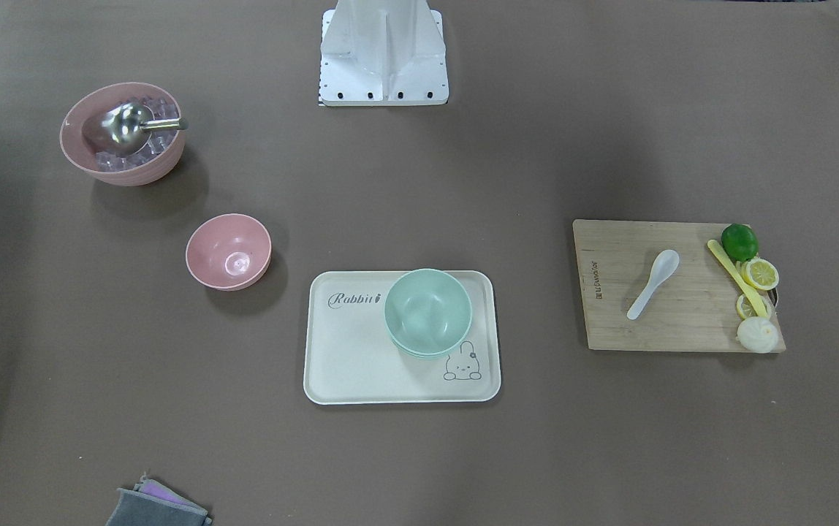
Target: Stack pink bowl on green and place spoon
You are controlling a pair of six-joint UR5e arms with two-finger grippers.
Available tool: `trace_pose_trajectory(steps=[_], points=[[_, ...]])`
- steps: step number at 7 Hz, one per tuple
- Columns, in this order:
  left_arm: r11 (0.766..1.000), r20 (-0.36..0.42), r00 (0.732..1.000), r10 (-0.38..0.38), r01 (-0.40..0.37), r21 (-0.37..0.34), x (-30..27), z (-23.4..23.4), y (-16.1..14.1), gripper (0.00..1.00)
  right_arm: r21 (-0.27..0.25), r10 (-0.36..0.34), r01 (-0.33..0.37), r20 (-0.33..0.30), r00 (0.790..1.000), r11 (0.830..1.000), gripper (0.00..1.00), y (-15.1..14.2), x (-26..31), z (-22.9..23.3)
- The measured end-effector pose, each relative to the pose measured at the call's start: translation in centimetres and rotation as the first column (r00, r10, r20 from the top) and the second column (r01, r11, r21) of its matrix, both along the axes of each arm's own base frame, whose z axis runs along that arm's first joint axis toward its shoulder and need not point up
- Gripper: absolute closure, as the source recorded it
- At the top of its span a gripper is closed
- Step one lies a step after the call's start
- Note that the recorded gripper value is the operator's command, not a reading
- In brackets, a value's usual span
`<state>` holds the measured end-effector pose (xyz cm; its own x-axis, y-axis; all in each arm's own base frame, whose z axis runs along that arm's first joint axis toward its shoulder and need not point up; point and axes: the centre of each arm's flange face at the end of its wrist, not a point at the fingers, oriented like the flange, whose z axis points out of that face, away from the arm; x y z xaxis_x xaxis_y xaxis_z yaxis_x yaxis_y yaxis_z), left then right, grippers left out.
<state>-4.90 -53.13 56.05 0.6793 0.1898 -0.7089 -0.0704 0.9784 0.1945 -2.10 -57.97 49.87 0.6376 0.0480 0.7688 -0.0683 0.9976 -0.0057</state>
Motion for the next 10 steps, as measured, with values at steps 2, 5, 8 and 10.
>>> trace_pose_trajectory(steps=[2, 5, 8, 10], points=[[1.0, -0.025, 1.0, 0.002, -0.002, 0.0, 0.2, -0.3, -0.1, 0.01, 0.006, 0.027, -0.027, 0.06, 0.998, 1.0, 0.0, 0.4, -8.2, -3.9], [1.0, -0.028, 1.0, 0.003, -0.003, 0.003, 0.2, -0.6, -0.2, 0.01, 0.088, 0.005, -0.015, 0.119, 0.993, 0.996, 0.0, 3.6, -22.4, -6.7], [1.0, -0.03, 1.0, -0.007, 0.007, -0.007, 0.3, -0.6, -0.4, 0.01, 0.111, -0.017, 0.001, 0.141, 0.99, 0.994, 0.0, 6.5, -30.7, -7.8], [0.999, -0.032, 0.999, -0.026, 0.025, -0.025, 0.4, -0.8, -0.4, 0.01, 0.102, -0.041, 0.026, 0.143, 0.989, 0.994, 0.02, 7.7, -32.4, -7.6]])
